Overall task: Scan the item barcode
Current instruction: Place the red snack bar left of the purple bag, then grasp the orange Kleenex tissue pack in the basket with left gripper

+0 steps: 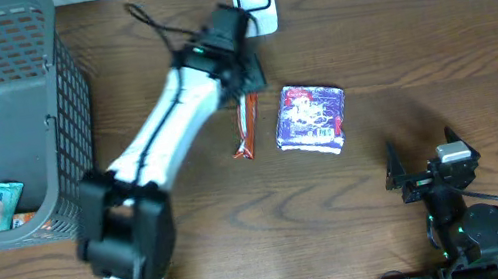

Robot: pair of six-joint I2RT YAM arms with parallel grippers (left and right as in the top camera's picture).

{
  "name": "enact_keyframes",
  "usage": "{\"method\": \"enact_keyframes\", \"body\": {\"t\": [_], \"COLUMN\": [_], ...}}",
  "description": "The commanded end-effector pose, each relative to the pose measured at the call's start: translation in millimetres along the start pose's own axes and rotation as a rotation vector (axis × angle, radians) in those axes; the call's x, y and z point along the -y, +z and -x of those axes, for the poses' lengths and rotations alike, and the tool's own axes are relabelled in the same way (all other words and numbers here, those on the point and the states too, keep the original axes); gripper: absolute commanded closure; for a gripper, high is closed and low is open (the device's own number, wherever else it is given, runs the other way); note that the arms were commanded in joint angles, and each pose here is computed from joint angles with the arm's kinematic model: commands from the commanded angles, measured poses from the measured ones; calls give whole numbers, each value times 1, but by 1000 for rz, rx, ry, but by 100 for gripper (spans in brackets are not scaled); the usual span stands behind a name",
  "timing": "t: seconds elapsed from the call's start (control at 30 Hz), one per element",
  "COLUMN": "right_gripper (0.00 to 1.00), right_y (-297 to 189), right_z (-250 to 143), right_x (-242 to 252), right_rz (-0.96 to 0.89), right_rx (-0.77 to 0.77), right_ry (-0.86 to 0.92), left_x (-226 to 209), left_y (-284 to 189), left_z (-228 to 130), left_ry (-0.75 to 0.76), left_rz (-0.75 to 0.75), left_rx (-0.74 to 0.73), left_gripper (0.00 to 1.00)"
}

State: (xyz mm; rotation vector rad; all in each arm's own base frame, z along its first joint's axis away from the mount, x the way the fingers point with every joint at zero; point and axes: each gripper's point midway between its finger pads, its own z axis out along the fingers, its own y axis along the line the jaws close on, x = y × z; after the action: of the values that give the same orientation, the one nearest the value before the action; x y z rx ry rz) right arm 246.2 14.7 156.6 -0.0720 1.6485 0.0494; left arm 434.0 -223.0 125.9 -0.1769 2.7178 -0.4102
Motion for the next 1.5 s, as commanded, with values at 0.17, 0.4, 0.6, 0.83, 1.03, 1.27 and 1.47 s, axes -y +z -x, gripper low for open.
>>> {"method": "enact_keyframes", "body": {"t": [0.17,0.4,0.6,0.83,1.03,1.27,1.47], "right_gripper": [1,1,1,1,1,1,1], "right_y": [0,0,0,0,0,0,0], "right_z": [-1,-1,-1,-1,-1,-1,-1], "right_x": [1,1,1,1,1,1,1], "right_rz": [-1,-1,-1,-1,-1,-1,-1], "right_rx": [0,-1,-1,-1,-1,-1,-1], "right_ry": [3,3,3,3,4,3,3], "left_x": [-146,-311,-383,-417,-424,-428,-440], "left_y": [-243,-290,-248,-172,-141,-122,-112], "left_z": [133,91,36,-35,-71,-94,-113], "left_ry": [-151,-514,-671,-831,-995,-1040,-1057], "left_rz": [251,590,714,811,858,880,909], "left_rx": [654,606,376,109,37,-10,-8], "left_gripper": [39,34,35,35,35,35,35]}}
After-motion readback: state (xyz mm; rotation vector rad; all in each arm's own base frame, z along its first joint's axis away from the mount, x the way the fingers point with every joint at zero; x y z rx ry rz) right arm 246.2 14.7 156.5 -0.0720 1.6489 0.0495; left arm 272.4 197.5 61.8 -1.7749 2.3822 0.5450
